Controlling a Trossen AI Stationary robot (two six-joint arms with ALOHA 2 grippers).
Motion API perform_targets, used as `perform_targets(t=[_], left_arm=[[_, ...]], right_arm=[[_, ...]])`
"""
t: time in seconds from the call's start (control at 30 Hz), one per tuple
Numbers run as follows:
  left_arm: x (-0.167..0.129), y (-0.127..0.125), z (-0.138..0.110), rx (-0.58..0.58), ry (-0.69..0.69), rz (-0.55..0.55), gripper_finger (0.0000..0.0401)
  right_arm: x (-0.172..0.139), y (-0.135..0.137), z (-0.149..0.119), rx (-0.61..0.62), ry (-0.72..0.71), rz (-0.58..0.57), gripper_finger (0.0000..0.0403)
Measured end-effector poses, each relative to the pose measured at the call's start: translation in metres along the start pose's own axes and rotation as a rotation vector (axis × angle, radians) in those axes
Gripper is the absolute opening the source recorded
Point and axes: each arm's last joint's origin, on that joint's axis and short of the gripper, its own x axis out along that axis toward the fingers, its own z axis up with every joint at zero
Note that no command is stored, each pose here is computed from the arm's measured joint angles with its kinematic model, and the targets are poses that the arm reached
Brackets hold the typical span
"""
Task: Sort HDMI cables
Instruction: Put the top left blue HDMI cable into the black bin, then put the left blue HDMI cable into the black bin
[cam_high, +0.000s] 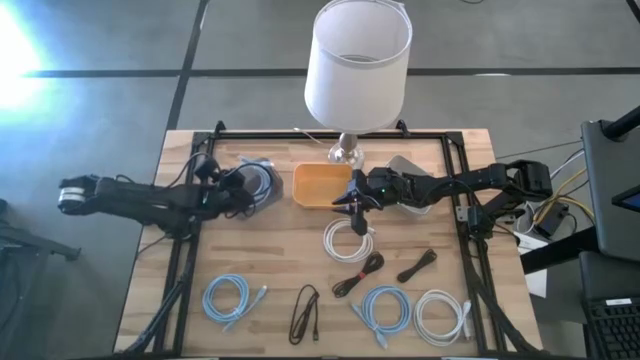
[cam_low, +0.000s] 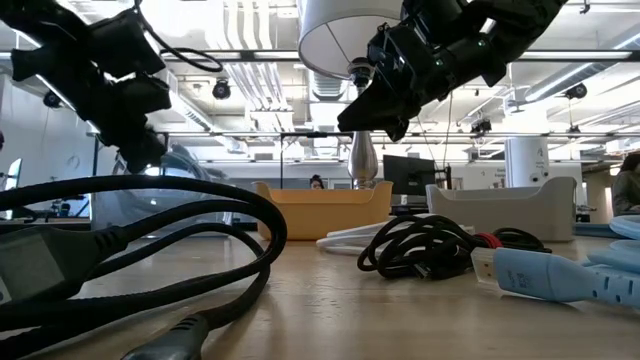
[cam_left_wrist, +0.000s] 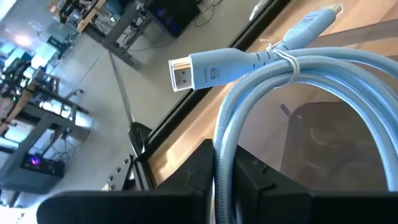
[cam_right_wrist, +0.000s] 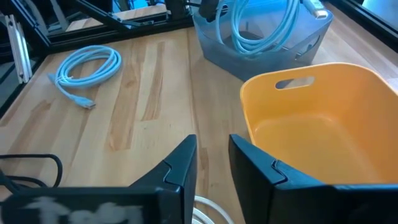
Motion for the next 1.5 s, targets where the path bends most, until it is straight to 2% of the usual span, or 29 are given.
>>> perform_targets(t=[0.17,0.33,0.47,0.6,0.83,1.03,1.17,1.3,1.37,1.5], left_arm=[[0.006,0.002,-0.001,-0.04,0.056,-0.041,0.0072],[0.012,0.004,-0.003,-0.04,0.087,-0.006,0.012],[0.012,0.006,-0.001,-0.034,0.075,0.034,0.0141],[0.009,0.008,0.008,-0.056,0.055,0.04,0.0149],[0.002,0.014,0.023,-0.06,0.071,-0.02,0.015],[0.0,0.017,0.019,0.002,0.126,-0.027,0.0151],[-0.001,0.016,0.02,-0.001,0.143,-0.08,0.0151],[-0.008,0.018,0.037,-0.053,0.138,-0.211,0.0151],[-0.013,0.02,0.049,-0.064,0.138,-0.345,0.0151],[-0.027,0.02,0.068,-0.04,0.13,-0.698,0.0151]], right_arm=[[0.0,0.0,0.0,0.0,0.0,0.0,0.0079],[0.0,0.0,0.0,0.0,0.0,0.0,0.0075],[0.0,0.0,0.0,0.0,0.0,0.0,0.008],[0.0,0.0,0.0,0.0,-0.001,-0.007,0.009],[0.001,0.007,-0.001,-0.016,0.003,0.012,0.0115],[0.002,0.018,-0.003,-0.049,0.01,0.046,0.0138],[0.002,0.024,-0.004,-0.056,0.014,0.06,0.0149],[0.002,0.027,-0.005,-0.06,0.015,0.069,0.0155],[0.002,0.028,-0.005,-0.061,0.016,0.071,0.0157],[0.002,0.028,-0.005,-0.06,0.016,0.07,0.0156]])
